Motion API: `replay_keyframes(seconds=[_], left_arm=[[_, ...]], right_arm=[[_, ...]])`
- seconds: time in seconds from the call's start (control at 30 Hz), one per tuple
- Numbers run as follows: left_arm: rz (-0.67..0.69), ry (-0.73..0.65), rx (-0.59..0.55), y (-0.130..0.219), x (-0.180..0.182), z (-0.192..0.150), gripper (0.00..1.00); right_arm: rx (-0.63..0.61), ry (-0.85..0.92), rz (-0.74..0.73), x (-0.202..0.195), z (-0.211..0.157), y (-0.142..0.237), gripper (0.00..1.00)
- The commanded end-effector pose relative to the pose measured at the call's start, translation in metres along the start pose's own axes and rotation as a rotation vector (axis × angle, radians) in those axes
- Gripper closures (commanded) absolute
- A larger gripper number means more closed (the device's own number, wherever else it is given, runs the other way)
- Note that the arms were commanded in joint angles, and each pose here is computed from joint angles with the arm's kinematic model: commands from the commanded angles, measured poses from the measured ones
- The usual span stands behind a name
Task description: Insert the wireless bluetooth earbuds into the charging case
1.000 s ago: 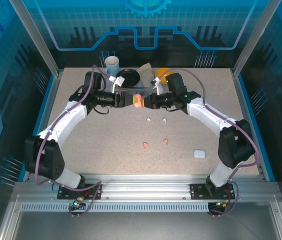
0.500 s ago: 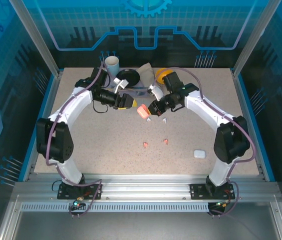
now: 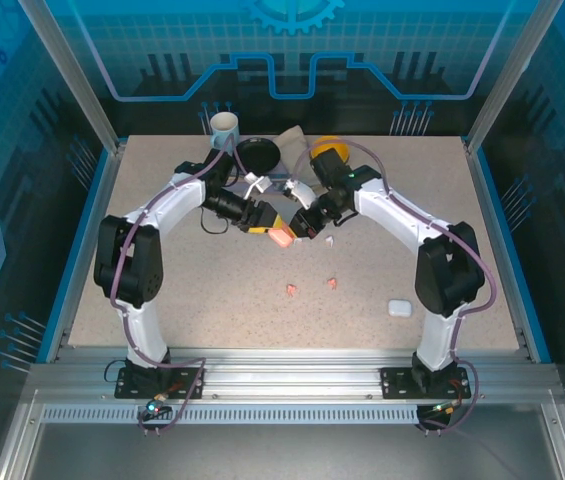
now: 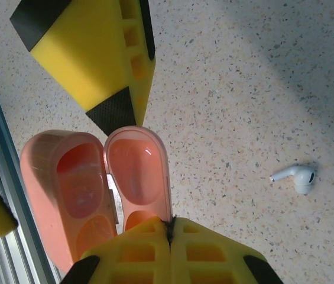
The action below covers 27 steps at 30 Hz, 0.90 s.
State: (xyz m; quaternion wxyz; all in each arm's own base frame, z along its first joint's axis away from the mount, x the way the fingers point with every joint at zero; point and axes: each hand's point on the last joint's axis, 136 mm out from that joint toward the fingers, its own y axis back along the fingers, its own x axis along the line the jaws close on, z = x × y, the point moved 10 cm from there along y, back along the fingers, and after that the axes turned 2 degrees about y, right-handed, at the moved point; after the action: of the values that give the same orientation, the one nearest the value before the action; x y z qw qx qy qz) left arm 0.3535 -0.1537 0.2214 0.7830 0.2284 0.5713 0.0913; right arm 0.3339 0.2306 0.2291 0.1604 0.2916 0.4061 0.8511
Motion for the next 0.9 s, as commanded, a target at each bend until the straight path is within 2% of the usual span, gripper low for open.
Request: replay_keyframes(seconds=[0.0,0.13,0.4,0.87], left_arm=[[-0.060,-0.023,0.003,0.001,-0.006,0.003,0.43],[-0.086,-0.024,0.010,0.000,-0.006,0.002,0.48],[-0.137,-0.027,0.029,0.001,-0.010,-0.003,0.50],[-0.154,-0.004,0.044,-0.008,-0.002,-0.007,0.59]], right_arm=[[0.000,0.019,0.020,0.005,0.007,-0.001,1.00],[-0.002,0.019,0.021,0.004,0.008,-0.001,1.00],[0.002,0.023,0.022,0.004,0.008,0.001,1.00],[-0.029,0.032,0.022,0.009,0.013,0.011,1.00]])
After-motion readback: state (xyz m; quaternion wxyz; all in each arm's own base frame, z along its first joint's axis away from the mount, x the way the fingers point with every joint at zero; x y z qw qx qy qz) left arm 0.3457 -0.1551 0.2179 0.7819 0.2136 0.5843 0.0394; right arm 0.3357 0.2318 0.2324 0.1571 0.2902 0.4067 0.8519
